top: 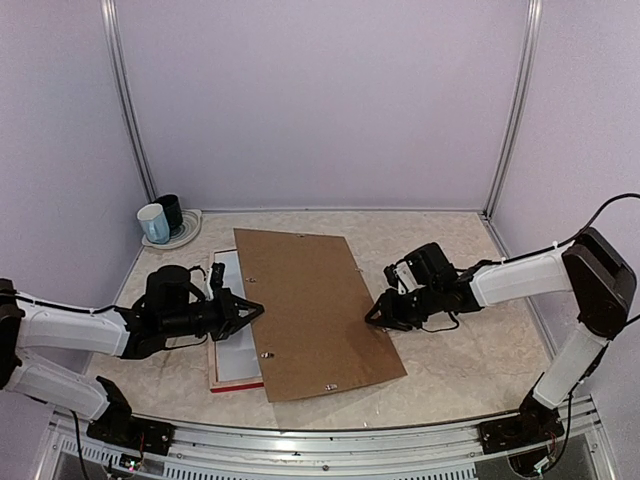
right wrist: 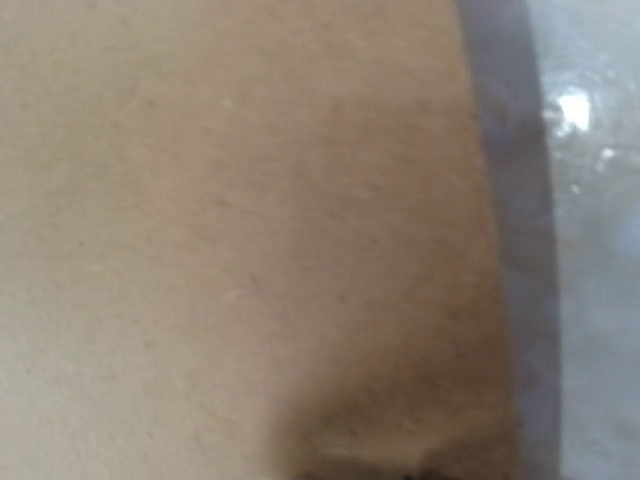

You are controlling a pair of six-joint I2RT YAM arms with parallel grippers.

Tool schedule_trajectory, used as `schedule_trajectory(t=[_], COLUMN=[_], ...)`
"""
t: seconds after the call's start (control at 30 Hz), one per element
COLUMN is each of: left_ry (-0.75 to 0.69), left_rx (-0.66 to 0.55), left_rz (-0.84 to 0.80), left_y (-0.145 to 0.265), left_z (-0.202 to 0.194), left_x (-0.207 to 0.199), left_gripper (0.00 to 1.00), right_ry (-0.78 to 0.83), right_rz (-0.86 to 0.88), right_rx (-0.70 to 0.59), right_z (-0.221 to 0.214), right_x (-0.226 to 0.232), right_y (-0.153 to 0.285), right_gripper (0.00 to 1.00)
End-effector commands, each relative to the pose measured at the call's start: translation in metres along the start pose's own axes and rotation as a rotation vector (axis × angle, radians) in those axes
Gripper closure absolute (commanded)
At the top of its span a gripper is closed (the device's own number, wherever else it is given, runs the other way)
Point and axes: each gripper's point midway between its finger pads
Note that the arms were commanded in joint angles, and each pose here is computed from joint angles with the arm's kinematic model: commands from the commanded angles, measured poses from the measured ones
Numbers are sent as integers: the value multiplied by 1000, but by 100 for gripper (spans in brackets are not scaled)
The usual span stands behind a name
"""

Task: Put the photo into the frame
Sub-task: Turn over the backboard, then adjust the fastener on the backboard.

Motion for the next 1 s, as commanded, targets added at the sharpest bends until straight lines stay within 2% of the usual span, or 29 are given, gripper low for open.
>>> schedule_trajectory(t=[0.0, 0.23, 0.37, 0.63, 0.97], left_ry=[-96, -112, -115, -99, -48], left_rx=[-27, -57, -58, -51, -63], left_rz=[-62, -146, -181, -211, -163], left_y=[5, 18, 23, 28, 30], left_z=[2, 5, 5, 0, -3], left_x=[2, 3, 2, 3, 24], left_gripper=[100, 100, 100, 100, 100], right_ry=[37, 111, 128, 109, 101], right_rz=[27, -41, -69, 8, -203], right_rx=[-41, -165, -187, -130, -94], right_z=[18, 50, 59, 55, 44], right_x=[15, 27, 22, 9, -36], right_y=[26, 77, 90, 75, 61], right_gripper=[66, 64, 63, 62, 64])
Point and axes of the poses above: each gripper's point midway between its finger pads, its own y axis back along the fingers, its own x axis along the line the jaws close on, z = x × y, and after that the axes turned 2 degrees about -y, right-handed
